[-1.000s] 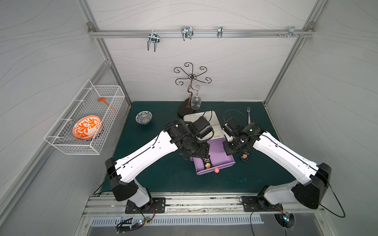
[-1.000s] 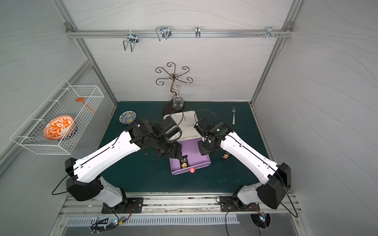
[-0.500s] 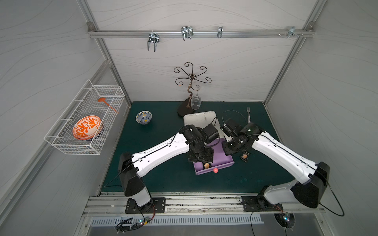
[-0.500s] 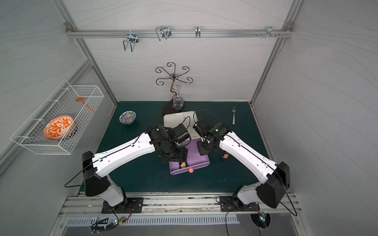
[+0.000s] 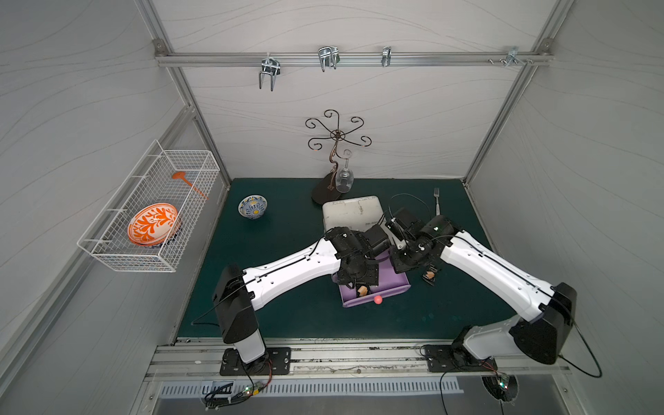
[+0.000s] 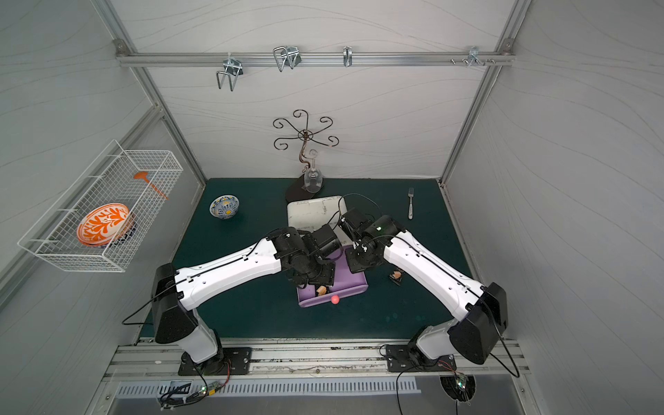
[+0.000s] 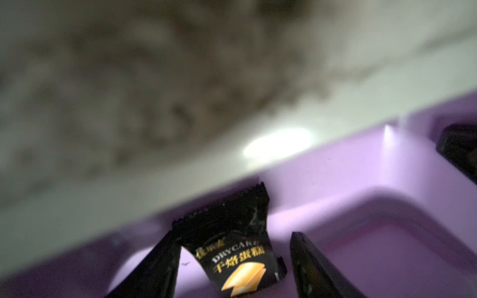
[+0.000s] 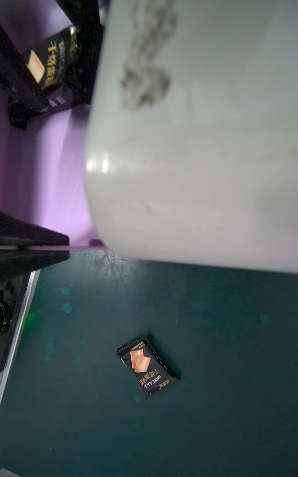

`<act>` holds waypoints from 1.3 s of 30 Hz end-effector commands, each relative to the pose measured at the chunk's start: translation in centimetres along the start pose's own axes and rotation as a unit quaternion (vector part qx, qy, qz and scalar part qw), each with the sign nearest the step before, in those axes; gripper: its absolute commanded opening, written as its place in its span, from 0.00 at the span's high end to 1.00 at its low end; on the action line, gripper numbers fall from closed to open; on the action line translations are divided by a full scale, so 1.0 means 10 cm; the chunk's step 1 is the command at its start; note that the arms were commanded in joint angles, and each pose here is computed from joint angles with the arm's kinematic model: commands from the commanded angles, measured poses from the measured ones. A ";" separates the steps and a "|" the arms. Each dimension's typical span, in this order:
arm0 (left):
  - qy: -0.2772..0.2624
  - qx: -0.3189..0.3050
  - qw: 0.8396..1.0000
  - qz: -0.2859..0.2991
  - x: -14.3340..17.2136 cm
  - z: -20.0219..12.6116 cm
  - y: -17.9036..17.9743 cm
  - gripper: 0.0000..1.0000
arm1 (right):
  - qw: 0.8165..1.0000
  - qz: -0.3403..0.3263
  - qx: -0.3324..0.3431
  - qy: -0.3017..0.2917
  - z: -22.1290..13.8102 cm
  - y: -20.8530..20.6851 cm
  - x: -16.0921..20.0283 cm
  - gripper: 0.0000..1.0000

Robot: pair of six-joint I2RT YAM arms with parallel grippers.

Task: Take the cookies out of the drawer
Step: Pick up the cookie from the drawer, then place the cookie at the center of the board.

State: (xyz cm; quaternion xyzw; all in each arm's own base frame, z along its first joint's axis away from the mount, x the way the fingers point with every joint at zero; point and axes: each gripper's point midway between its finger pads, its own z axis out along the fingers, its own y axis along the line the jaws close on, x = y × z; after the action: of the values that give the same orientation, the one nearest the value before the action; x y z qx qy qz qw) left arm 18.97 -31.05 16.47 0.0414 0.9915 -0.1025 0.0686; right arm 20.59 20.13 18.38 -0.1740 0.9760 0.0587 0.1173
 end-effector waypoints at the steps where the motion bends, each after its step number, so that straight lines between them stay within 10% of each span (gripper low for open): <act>1: 0.047 -0.045 0.998 0.005 0.15 0.30 0.14 0.34 | 0.998 -0.005 -0.052 -0.033 -0.03 0.27 -0.19 0.96; 9: 0.051 -0.053 0.997 0.033 0.16 0.32 0.17 0.63 | 0.997 -0.007 -0.061 -0.035 -0.02 0.33 -0.21 0.96; 29: -0.094 0.029 0.994 0.051 -0.13 -1.02 0.24 0.67 | 0.998 -0.004 -0.053 -0.038 -0.02 0.32 -0.21 0.96; 39: -0.162 0.012 0.982 -0.097 -0.33 -1.71 1.47 0.66 | 0.998 -0.002 -0.044 -0.035 0.00 0.30 -0.22 0.96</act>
State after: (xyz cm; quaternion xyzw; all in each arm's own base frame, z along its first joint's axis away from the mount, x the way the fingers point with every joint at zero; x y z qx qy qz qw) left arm 22.27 -17.32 31.78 -0.0481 0.9574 -0.1606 0.2352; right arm 20.88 21.65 18.39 -0.1764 0.9733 0.0750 0.1262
